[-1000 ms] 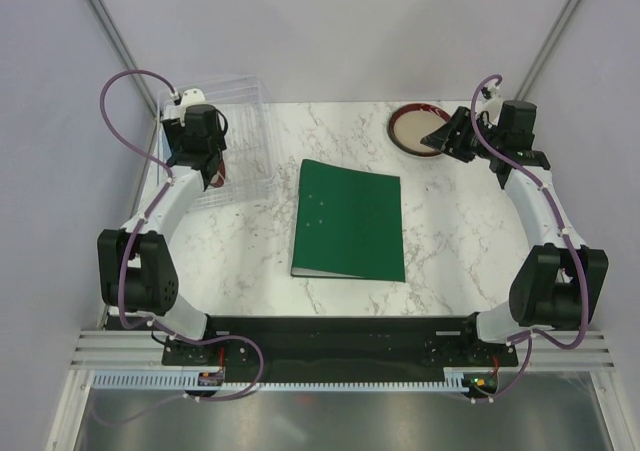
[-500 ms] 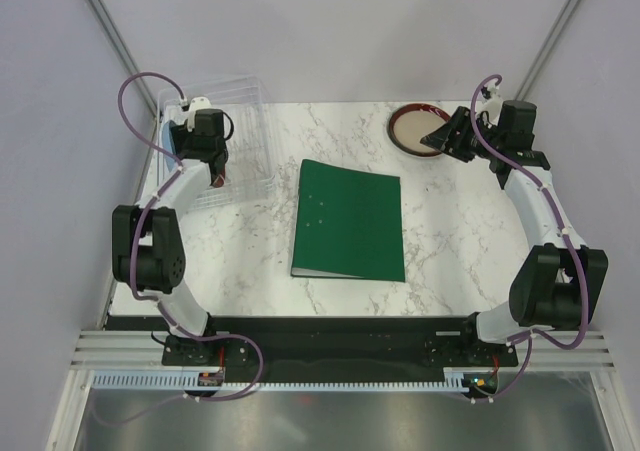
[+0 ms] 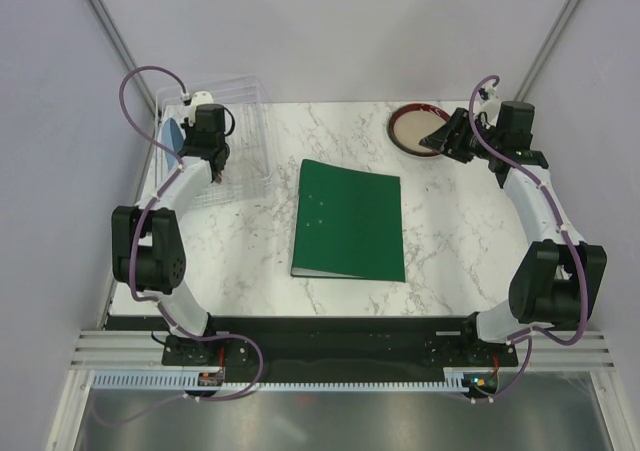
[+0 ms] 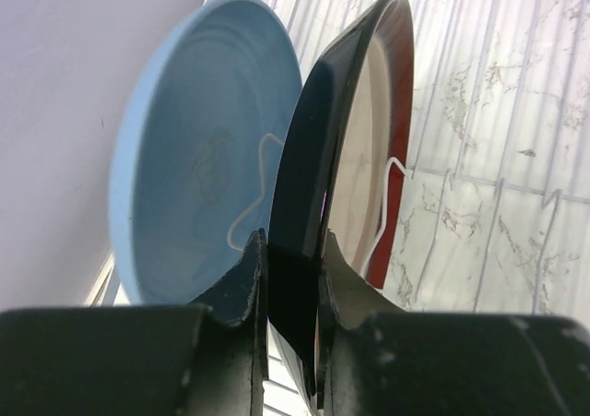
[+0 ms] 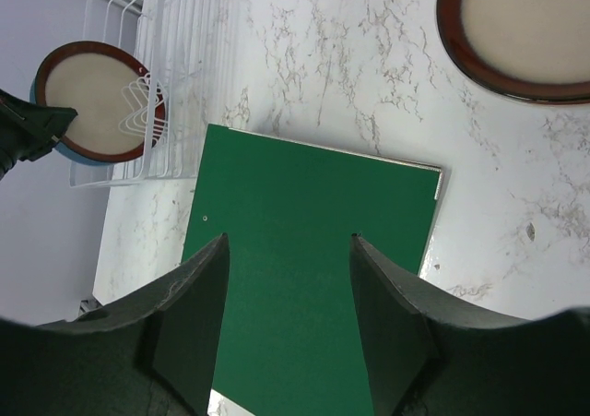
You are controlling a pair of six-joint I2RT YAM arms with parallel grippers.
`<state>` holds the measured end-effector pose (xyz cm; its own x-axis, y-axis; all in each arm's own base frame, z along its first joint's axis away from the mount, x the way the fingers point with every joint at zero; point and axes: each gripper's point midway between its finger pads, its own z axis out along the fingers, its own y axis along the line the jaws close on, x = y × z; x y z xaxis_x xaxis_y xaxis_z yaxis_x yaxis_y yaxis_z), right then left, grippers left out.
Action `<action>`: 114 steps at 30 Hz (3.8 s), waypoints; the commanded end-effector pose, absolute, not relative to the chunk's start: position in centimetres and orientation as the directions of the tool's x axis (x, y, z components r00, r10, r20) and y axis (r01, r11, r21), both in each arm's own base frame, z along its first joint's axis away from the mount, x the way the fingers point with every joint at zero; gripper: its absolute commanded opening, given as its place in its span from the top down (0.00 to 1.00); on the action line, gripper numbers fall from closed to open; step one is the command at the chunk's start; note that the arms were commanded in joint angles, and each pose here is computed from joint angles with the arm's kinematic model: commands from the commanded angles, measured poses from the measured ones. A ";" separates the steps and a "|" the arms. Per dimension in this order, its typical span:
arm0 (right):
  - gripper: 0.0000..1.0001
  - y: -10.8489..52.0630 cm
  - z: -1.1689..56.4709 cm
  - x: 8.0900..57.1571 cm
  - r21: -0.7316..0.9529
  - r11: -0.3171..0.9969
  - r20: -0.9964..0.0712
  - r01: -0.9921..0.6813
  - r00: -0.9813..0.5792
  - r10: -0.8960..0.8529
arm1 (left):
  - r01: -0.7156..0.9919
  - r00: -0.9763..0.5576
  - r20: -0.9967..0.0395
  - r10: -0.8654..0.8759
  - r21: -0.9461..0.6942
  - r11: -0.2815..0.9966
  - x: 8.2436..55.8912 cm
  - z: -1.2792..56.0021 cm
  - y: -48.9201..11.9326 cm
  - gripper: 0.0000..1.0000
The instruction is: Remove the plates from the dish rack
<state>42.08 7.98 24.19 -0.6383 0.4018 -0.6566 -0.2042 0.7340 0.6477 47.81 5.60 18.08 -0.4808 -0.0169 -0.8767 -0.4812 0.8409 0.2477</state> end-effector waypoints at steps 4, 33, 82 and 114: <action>0.39 8.3 24.3 42.1 0.641 0.727 -0.674 -0.247 -0.634 0.379 | -0.554 -0.407 -0.913 0.020 0.264 0.790 49.0 21.3 6.6 0.98; 0.38 8.6 24.4 41.3 0.647 0.719 -0.671 -0.254 -0.637 0.379 | -0.646 -0.243 -0.955 0.172 0.292 0.705 45.9 35.9 7.8 0.98; 0.37 28.5 24.9 37.7 0.787 0.233 -0.614 -0.571 -0.758 0.217 | 0.533 -0.421 -0.704 -0.572 -0.702 0.472 33.5 40.2 -21.6 0.98; 1.00 8.9 28.2 51.3 0.726 0.627 -0.671 -0.282 -0.490 0.556 | 0.178 -0.248 -0.910 -0.332 -0.380 0.908 36.5 33.5 -12.8 0.26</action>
